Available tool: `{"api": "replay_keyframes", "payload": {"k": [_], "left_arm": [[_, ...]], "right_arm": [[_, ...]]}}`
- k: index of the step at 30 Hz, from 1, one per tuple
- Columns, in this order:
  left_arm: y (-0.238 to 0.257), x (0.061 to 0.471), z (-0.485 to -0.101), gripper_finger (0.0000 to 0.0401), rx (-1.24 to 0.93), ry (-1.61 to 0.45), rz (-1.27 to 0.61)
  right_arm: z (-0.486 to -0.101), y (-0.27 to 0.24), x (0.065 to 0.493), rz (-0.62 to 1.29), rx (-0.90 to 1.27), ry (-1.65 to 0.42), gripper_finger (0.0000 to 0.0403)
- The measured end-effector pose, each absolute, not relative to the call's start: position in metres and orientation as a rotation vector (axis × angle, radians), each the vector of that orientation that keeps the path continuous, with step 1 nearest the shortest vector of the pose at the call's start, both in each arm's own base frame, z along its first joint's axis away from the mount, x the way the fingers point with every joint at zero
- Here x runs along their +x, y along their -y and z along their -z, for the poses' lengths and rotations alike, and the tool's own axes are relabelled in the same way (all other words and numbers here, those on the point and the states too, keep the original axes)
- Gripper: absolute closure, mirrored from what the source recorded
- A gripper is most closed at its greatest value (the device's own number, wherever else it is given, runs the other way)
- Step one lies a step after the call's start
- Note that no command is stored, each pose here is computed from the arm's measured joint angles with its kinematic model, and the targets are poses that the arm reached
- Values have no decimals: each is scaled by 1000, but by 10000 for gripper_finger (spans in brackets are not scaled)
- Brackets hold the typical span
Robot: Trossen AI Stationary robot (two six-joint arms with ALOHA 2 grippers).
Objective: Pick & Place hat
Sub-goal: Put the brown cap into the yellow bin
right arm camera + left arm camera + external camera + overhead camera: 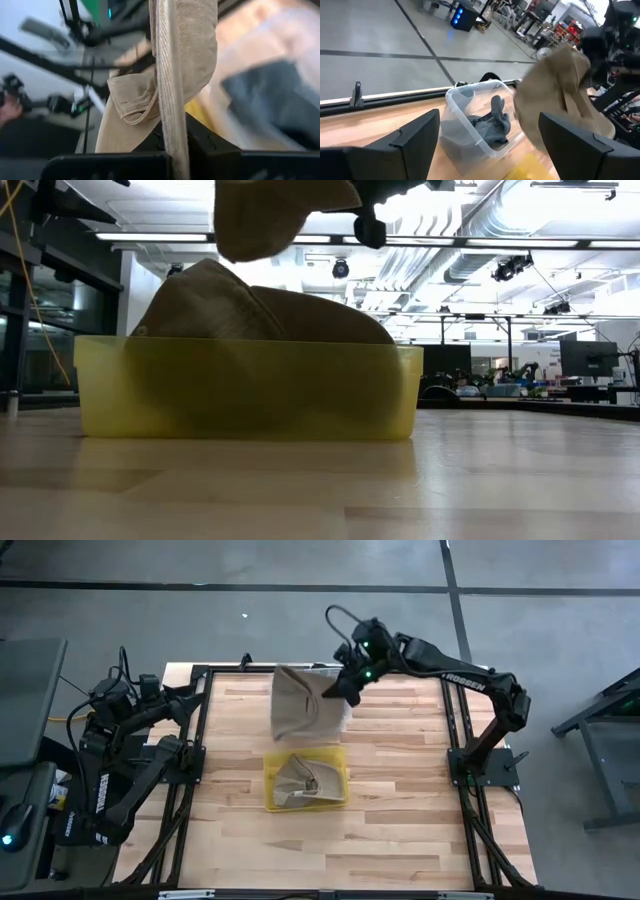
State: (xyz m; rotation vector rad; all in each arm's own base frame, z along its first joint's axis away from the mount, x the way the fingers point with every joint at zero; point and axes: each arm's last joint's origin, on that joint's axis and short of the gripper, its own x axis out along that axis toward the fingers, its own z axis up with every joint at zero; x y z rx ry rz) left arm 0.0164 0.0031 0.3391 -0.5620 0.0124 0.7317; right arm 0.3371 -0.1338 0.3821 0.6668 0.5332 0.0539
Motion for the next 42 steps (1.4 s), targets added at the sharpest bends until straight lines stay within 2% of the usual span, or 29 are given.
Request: {"api": "replay_keyframes", "payload": {"k": [10,15,22,32,42], "left_arm": [[-3,16,-339,84,-564,-12,-731],[-3,16,-339,84,-564,-12,-731],[-3,16,-339,84,-564,-11,-731],[-3,16,-339,84,-562,-10,-730],[-3,16,-340,84,-558,-6,-728]], "right_arm": [[-372,89,346,-139,703,-680,397],[-356,57,354,-154,738,-749,397],[-313,30,371,-186,835,-672,397],[-252,26,366,-168,1014,-567,397],[-224,17,357,-83,1055,-568,397]]}}
